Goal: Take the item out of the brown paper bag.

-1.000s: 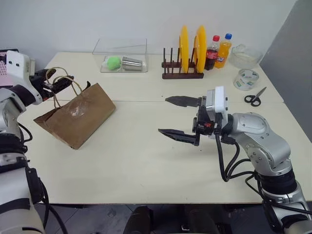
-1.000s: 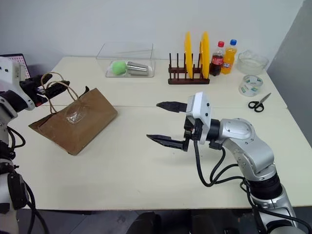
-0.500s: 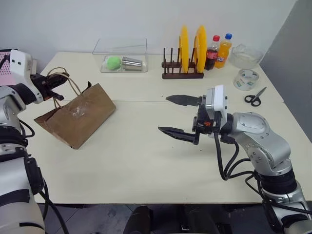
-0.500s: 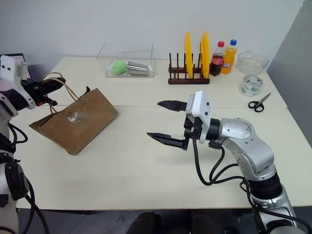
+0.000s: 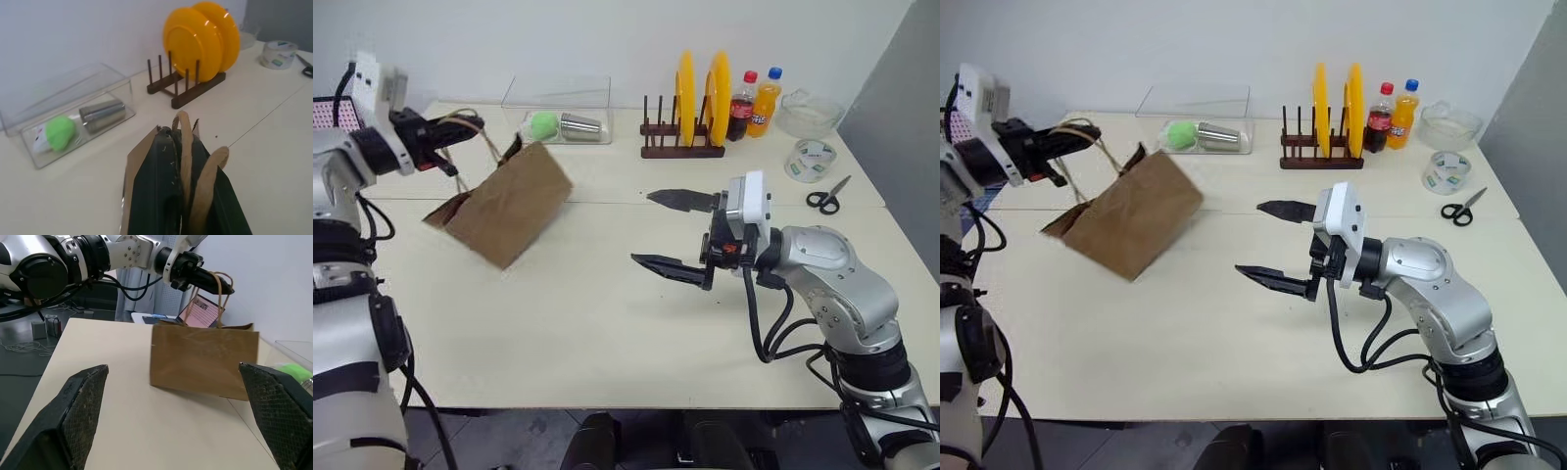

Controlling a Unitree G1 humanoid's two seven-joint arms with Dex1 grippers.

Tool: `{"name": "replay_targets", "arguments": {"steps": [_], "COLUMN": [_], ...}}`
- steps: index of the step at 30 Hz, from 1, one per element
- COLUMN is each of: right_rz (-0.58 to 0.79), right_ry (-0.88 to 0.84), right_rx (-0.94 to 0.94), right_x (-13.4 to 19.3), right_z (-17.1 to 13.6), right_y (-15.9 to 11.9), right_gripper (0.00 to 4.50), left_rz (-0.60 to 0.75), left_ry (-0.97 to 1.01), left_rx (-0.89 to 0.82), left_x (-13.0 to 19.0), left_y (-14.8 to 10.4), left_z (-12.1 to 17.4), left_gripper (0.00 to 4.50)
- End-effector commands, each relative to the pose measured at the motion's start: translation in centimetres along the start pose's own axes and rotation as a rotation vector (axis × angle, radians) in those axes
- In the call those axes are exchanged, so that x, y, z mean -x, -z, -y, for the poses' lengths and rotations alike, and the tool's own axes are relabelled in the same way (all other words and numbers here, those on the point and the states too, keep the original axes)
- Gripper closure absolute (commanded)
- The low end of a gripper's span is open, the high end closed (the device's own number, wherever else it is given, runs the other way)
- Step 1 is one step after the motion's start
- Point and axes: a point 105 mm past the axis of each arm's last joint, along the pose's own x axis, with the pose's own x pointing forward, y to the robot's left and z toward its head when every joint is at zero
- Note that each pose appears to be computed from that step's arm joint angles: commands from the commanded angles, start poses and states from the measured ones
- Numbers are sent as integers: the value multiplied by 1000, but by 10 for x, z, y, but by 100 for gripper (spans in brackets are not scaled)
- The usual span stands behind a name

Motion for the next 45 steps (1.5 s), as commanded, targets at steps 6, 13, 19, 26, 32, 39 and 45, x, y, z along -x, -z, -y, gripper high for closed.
{"name": "replay_targets", "arguments": {"steps": [6,13,19,26,32,39,45], "right_rz": [-64,-133,-195,-226,-233,-259,-254], "right_ry": [96,194,295,379,403,446,472], "right_rx": [27,-15,-59,-83,-107,-120,-107], "right_x": [20,39,57,70,70,75,76], "right_z": [3,-2,-11,-18,-28,-33,-30], "right_y": [7,21,31,34,37,41,40], "right_gripper": [0,0,0,0,0,0,0], "left_rz": [110,103,80,42,33,17,-6], "left_ry": [133,271,365,390,413,435,442], "left_rx": [-116,-165,-234,-301,-373,-387,-385], "left_x": [-42,-86,-111,-130,-144,-152,-156], "left_y": [-52,-56,-57,-50,-47,-44,-38], "left_z": [24,55,81,97,112,122,125], "left_gripper": [447,447,447,447,447,447,447]}}
